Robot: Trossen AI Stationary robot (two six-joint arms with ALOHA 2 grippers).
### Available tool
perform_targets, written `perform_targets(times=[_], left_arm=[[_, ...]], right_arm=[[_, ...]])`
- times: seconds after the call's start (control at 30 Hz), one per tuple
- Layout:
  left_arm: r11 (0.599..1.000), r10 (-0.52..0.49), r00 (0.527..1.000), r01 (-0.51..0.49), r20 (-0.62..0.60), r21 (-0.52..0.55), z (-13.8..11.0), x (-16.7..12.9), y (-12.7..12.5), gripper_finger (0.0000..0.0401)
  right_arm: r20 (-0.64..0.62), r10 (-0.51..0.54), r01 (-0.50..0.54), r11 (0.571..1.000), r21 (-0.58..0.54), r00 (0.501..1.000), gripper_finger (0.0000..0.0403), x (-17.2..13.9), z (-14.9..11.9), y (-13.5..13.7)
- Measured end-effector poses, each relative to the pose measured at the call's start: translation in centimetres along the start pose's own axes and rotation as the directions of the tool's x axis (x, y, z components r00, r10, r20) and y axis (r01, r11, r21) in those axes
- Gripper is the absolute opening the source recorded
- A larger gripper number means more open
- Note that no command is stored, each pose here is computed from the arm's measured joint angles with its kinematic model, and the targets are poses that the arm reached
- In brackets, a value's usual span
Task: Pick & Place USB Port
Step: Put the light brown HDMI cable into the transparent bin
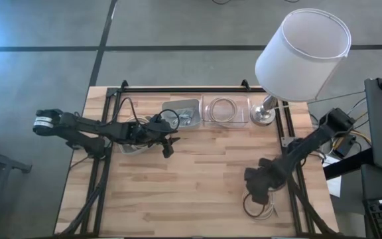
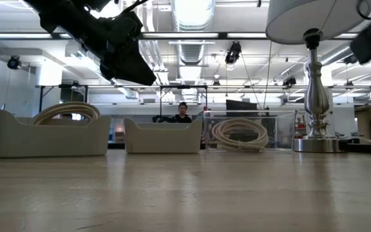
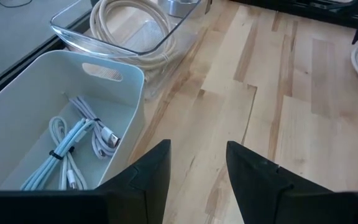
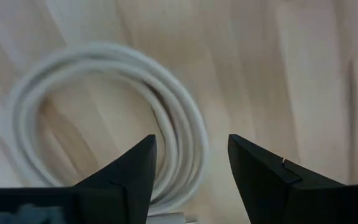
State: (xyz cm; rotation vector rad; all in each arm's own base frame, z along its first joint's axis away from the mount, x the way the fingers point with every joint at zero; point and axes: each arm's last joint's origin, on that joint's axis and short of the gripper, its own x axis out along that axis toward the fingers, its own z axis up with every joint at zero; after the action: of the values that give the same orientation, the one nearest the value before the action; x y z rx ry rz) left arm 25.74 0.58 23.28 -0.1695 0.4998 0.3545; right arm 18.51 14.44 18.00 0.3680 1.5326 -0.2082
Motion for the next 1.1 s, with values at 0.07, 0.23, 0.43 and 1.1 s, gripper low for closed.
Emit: perform_targets(times=[0.07, 0.23, 0.43, 1.1], left_arm=[[1.0, 0.0, 1.0, 0.0, 0.0, 0.0, 0.0, 0.0, 0.0, 0.0158], [1.0, 0.001, 1.0, -0.001, -0.001, 0.0, 0.0, 0.0, 0.0, 0.0158], [1.0, 0.0, 1.0, 0.0, -0.001, 0.01, 0.0, 0.0, 0.0, 0.0158], [0.999, 0.0, 1.0, 0.0, 0.0, 0.047, 0.0, 0.0, 0.0, 0.0158]], right_arm=[[-0.028, -0.026, 0.026, 1.0, -0.001, 0.999, 0.02, 0.8, -0.3, 0.4], [-0.126, -0.101, 0.103, 0.995, 0.007, 0.987, 0.0206, 3.2, -0.7, 1.0], [-0.174, -0.161, 0.17, 0.985, 0.038, 0.972, 0.0205, 5.1, -0.5, 1.3], [0.034, -0.129, 0.127, 0.989, 0.072, 0.991, 0.0027, 3.0, -0.1, 1.2]])
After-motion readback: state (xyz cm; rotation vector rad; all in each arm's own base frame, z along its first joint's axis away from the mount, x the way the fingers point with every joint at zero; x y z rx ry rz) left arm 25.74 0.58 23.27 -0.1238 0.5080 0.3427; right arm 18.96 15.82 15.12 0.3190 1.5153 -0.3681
